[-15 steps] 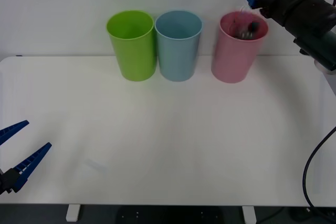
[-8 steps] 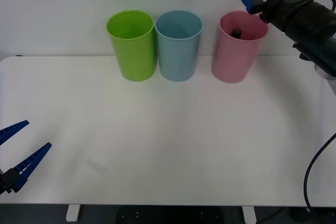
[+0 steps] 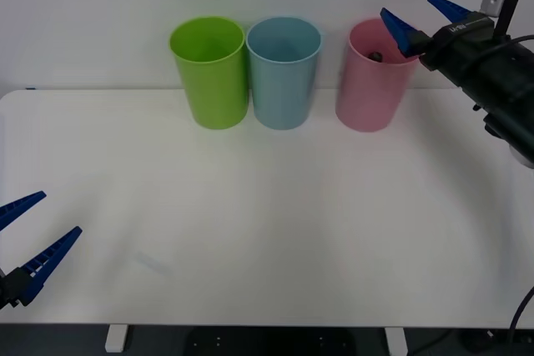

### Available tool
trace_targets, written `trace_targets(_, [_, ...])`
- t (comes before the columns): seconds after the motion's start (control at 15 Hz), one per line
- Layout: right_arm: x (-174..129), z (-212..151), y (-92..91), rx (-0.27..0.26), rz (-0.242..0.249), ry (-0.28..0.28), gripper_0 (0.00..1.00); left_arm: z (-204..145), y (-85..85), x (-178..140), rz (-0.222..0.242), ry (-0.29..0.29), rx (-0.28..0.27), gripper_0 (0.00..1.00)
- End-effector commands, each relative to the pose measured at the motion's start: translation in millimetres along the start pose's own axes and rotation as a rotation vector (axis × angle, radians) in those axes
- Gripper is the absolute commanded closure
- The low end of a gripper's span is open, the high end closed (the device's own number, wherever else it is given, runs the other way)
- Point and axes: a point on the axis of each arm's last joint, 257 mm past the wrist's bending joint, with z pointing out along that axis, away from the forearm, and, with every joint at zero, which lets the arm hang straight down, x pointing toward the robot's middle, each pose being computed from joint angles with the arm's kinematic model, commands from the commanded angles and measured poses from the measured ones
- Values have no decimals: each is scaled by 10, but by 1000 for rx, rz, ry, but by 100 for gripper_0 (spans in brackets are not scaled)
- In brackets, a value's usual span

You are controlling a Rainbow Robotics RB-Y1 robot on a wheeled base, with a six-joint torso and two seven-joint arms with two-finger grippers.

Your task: Grasp the object on the table and drop it into the matching bin: aluminum can to the light blue bin, PET bottle to the pink bin.

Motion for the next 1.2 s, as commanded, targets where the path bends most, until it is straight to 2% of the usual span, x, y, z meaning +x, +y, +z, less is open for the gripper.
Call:
trace_targets(0.07, [100, -224, 115, -12, -6, 6, 0, 0, 0, 0, 0, 0, 0, 0])
trace_targets(0.27, [225, -458, 282, -50, -23, 29, 0, 0, 0, 0, 0, 0, 0, 0])
trace_targets(0.4, [316, -595, 396, -99, -33, 45, 0, 0, 0, 0, 0, 0, 0, 0])
trace_targets(0.47, [352, -653, 433, -119, -65, 46, 0, 0, 0, 0, 0, 0, 0, 0])
trace_targets(0.67, [520, -871, 596, -177, -118, 60, 0, 0, 0, 0, 0, 0, 0, 0])
trace_targets(0.73, [602, -977, 644, -184, -136, 70, 0, 0, 0, 0, 0, 0, 0, 0])
trace_targets(1.0, [813, -1310, 811, -208, -150, 108, 0, 0, 0, 0, 0, 0, 0, 0])
trace_targets(1.13, [939, -1488, 856, -223, -213, 127, 0, 0, 0, 0, 0, 0, 0, 0])
trace_targets(1.2, [1006, -1562, 895, -233, -220, 137, 0, 0, 0, 0, 0, 0, 0, 0])
